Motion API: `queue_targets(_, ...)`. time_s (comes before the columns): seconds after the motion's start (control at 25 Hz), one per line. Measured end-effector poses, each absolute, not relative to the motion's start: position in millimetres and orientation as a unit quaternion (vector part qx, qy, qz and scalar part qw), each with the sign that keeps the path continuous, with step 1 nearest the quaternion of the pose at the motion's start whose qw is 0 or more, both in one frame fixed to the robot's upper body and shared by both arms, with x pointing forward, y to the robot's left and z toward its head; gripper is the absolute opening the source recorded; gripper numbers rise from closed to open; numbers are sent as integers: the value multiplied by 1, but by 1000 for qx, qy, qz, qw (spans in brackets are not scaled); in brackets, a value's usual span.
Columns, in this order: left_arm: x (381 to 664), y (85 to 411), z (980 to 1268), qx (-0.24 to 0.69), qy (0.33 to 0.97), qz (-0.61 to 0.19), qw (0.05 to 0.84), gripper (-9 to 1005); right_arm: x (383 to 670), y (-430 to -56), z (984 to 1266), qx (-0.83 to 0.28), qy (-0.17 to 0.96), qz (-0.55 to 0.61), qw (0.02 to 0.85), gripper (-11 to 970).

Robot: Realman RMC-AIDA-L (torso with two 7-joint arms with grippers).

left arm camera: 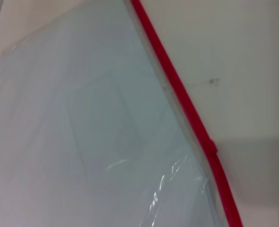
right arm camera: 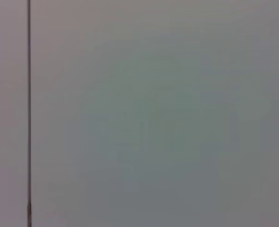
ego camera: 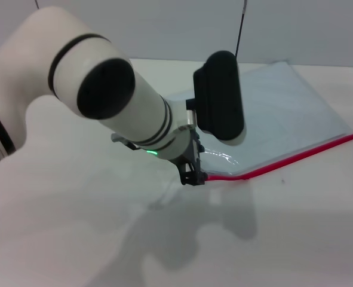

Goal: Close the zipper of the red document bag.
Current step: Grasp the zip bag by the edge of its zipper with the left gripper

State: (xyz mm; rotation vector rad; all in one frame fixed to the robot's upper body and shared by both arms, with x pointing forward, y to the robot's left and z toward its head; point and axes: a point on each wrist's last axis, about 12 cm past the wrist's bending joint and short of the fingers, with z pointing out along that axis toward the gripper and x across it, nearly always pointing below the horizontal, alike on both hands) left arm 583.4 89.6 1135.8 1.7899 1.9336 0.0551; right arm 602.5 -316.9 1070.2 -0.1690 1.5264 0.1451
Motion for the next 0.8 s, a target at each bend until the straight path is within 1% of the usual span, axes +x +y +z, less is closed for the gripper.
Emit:
queue_targets(0.36,578,83,1126,663,705,17,250,525,602,-317,1070,-76,690,65,717,666)
queue_targets(0.68,575,80,1135,661,704,18,259,525,602,-318,1070,-75,690,63,717,666)
queue_targets(0.8,569,76,1136,667,700,13,254,524,602,-318,1070,-76,690,63,717,666)
